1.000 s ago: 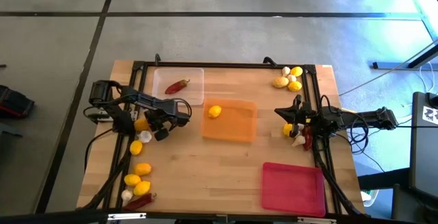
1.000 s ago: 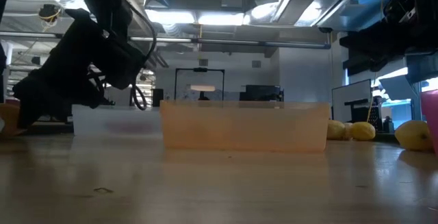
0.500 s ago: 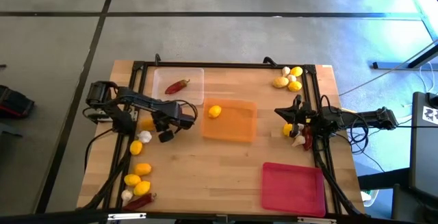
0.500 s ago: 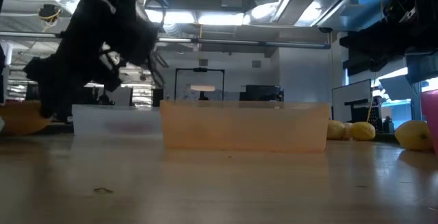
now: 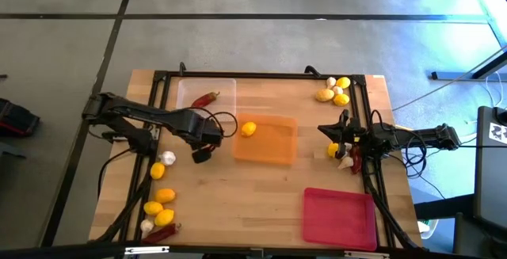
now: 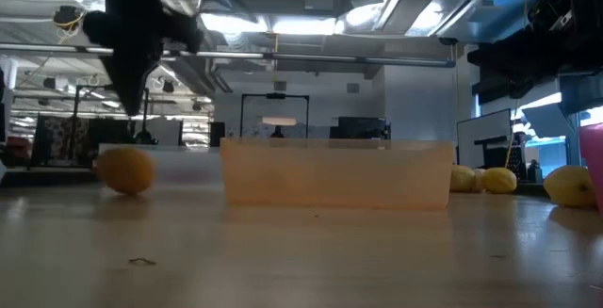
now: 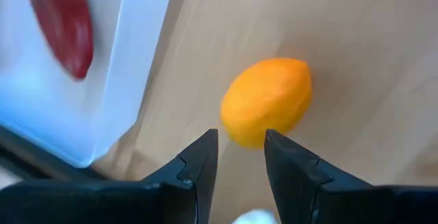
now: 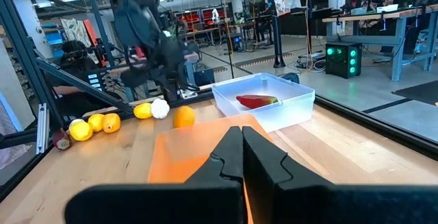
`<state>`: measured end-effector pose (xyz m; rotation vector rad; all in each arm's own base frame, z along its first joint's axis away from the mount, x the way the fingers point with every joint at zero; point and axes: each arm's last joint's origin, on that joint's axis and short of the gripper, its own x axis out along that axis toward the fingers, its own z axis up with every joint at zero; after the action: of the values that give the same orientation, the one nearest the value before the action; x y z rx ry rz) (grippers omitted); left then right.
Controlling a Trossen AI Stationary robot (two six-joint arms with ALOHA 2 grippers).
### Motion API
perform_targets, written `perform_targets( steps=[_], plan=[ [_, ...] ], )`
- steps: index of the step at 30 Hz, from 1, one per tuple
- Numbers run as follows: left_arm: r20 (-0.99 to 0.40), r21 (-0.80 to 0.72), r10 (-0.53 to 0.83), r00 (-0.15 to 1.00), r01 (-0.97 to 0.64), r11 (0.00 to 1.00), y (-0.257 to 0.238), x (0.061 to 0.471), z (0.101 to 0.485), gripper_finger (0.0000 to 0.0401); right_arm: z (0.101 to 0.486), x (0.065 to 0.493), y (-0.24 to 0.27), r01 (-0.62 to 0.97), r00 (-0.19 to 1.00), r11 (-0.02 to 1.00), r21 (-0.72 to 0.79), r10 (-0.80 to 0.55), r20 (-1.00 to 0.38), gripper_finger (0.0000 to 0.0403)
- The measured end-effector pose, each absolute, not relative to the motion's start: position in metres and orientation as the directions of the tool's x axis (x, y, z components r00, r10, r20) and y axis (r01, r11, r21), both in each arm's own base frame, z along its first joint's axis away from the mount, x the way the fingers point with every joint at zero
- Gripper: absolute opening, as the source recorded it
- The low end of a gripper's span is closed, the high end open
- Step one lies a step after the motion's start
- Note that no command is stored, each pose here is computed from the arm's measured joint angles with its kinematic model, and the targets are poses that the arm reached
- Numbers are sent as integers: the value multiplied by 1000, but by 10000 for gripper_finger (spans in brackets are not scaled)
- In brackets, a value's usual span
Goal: Sort produce into baskets
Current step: Put the lemon into the orange bin
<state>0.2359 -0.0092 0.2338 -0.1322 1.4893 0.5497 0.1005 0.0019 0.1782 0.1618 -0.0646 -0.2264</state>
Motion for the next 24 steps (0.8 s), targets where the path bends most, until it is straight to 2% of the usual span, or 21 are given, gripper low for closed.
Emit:
perform_targets(
  steps=[4, 12, 24],
  plan=[
    [-963, 205, 260, 66, -443, 873, -9, 235, 242, 117, 178, 100, 2, 218, 973, 962, 166, -228, 44, 5],
    [-969, 157, 225, 103, -442, 883, -11, 238, 243, 122, 178, 101, 2, 219, 973, 962, 166, -228, 43, 5],
    [-970, 124, 183, 161, -322, 939, -20, 243, 243, 236, 178, 101, 2, 219, 973, 962, 166, -228, 42, 5]
  ],
)
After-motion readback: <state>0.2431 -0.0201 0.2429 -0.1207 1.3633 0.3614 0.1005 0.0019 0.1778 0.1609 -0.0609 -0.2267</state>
